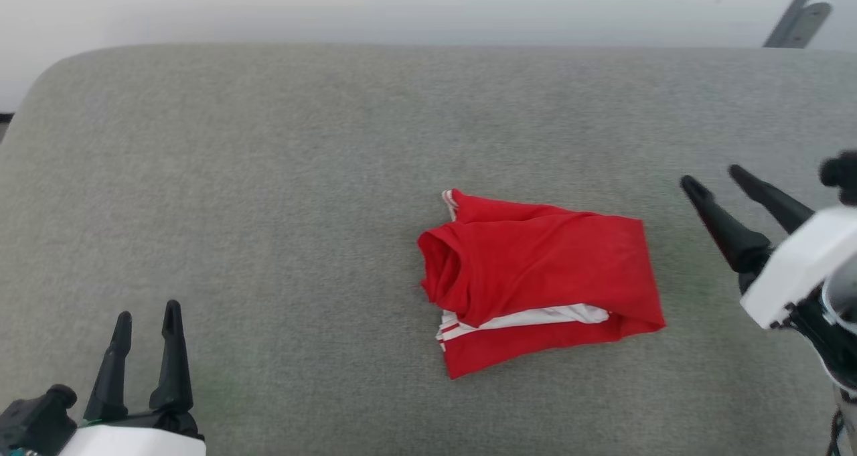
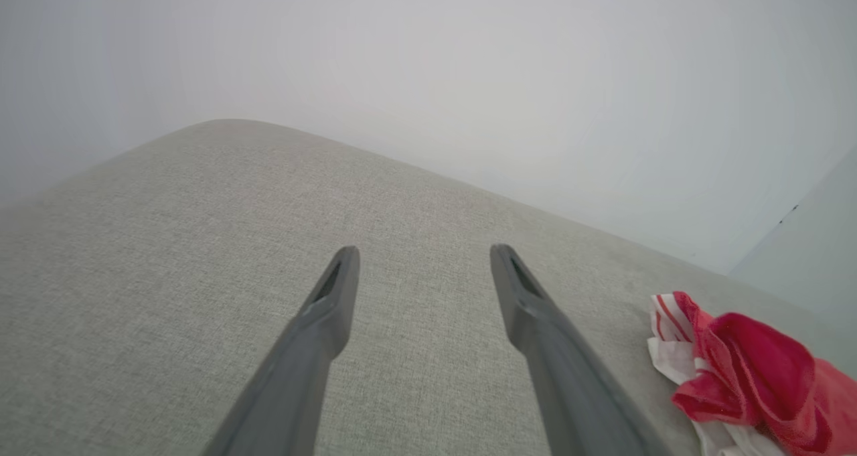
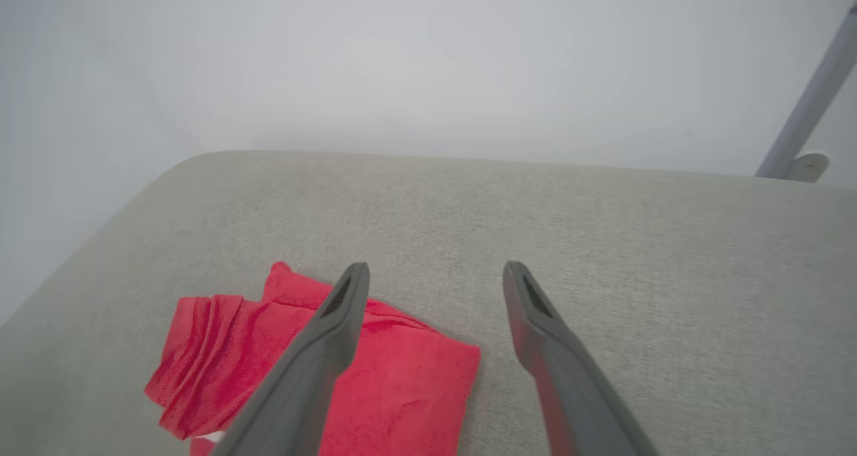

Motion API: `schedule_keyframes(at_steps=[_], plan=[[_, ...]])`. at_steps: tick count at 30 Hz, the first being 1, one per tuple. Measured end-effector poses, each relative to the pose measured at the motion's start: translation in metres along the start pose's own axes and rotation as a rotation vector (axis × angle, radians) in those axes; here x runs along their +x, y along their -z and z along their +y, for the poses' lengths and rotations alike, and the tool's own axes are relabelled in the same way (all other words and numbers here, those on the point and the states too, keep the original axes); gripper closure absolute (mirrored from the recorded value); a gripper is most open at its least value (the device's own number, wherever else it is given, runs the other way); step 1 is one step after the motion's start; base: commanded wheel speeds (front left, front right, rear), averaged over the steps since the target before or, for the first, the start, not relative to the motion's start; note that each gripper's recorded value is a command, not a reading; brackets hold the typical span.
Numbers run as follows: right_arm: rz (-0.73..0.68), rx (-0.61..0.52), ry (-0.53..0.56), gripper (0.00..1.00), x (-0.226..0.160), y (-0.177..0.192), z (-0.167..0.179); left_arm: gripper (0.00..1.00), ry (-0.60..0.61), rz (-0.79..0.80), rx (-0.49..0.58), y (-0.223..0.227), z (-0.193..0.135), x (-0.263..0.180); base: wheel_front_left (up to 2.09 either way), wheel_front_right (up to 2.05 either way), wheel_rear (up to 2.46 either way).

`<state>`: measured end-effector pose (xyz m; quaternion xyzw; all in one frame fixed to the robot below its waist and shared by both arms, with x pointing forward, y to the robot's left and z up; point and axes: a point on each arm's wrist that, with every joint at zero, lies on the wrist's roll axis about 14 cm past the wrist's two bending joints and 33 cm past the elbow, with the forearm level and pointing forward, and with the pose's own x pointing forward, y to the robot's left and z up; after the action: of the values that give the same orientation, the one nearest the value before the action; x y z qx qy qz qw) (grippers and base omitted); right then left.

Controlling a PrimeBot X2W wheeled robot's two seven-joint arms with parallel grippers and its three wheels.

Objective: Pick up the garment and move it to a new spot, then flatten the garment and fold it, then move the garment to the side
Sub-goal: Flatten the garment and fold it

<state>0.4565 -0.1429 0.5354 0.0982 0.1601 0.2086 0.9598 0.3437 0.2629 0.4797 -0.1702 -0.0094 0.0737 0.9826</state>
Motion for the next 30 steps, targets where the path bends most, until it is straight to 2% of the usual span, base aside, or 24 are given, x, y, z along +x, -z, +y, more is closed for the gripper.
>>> schedule_keyframes(at_steps=[4, 11, 21, 30], plan=[[-0.135, -0.017, 0.079, 0.00, -0.022, -0.004, -0.019, 0.00, 0.025, 0.001, 0.020, 0.000, -0.005, 0.001, 0.00, 0.00, 0.00], [-0.262, -0.044, 0.178, 0.00, -0.061, 0.015, -0.038, 0.00, 0.051, -0.001, 0.061, -0.004, -0.006, -0.008, 0.00, 0.00, 0.00], [-0.318, -0.052, 0.256, 0.00, -0.101, 0.051, -0.045, 0.00, 0.042, -0.014, 0.087, -0.011, 0.003, -0.032, 0.00, 0.00, 0.00], [-0.335, -0.026, 0.280, 0.00, -0.116, 0.066, -0.042, 0.00, 0.044, -0.022, 0.116, -0.016, 0.008, -0.045, 0.00, 0.00, 0.00]])
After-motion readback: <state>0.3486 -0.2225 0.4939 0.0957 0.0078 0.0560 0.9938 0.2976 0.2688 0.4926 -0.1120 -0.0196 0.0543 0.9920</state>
